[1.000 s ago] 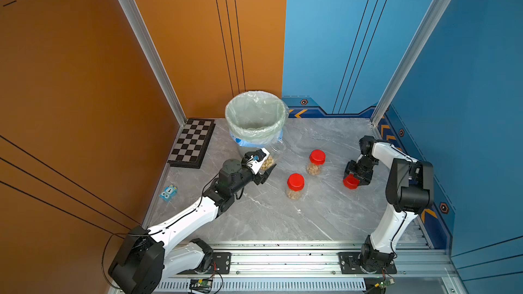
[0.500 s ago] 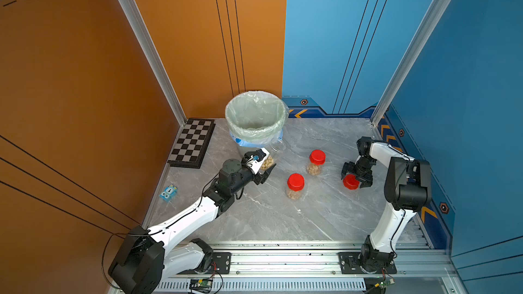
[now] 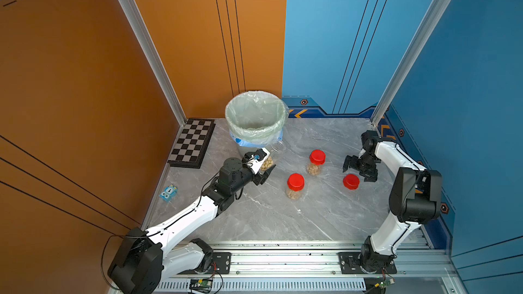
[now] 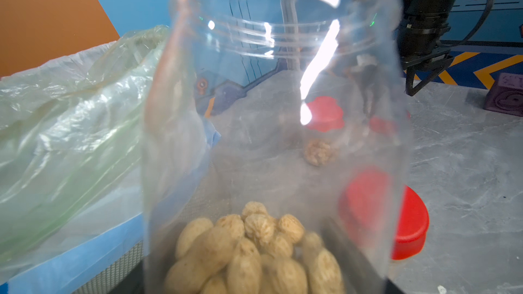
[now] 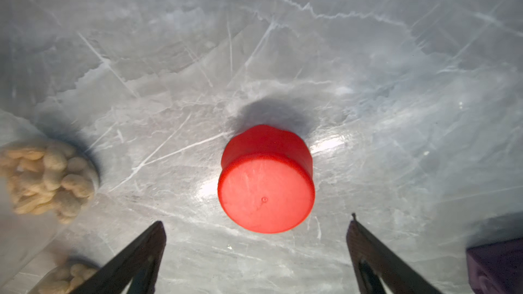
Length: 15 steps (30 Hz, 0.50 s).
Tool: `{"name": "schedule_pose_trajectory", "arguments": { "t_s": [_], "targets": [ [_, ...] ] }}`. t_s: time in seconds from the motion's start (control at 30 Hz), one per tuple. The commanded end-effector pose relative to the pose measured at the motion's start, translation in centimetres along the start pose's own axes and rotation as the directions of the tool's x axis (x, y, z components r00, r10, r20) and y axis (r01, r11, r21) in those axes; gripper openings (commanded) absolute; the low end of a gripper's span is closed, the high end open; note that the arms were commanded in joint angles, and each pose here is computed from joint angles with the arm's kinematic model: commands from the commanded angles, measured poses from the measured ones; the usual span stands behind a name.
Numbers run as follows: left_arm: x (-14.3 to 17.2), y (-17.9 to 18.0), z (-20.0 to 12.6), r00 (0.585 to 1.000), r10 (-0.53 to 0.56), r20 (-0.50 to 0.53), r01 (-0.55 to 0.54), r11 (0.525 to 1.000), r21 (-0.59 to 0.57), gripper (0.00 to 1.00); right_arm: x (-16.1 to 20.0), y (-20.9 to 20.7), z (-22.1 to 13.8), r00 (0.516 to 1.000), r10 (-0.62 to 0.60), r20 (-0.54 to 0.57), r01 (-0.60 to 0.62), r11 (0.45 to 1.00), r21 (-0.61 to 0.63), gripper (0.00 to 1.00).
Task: Empty moldy peanuts from jars
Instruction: Place the lid at the center of the board, then pour the moldy peanuts from the jar into the trash bin.
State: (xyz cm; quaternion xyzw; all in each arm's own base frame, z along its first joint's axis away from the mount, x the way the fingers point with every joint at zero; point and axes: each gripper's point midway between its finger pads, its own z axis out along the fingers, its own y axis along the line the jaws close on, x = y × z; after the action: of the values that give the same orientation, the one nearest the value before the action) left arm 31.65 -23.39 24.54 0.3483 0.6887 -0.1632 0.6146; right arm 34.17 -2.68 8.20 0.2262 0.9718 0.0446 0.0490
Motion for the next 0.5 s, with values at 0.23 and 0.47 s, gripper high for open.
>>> {"name": "schedule_pose_trajectory", "arguments": {
  "t_s": [0.23, 0.47],
  "targets": [
    [-8.1, 3.2, -1.1, 0.991, 0.116, 0.071, -0.109, 0.99, -0.087, 0.53, -1.1, 2.6, -6.7, 0.982, -0.006, 0.188, 0.021, 0.997, -0.077, 0.99],
    [-14.2, 7.0, -0.7, 0.977, 0.199, 0.072, -0.19, 0.974, -0.123, 0.53, -0.3, 5.0, -7.8, 0.969, -0.043, 0.244, 0.079, 0.987, -0.139, 0.98]
  ]
}}
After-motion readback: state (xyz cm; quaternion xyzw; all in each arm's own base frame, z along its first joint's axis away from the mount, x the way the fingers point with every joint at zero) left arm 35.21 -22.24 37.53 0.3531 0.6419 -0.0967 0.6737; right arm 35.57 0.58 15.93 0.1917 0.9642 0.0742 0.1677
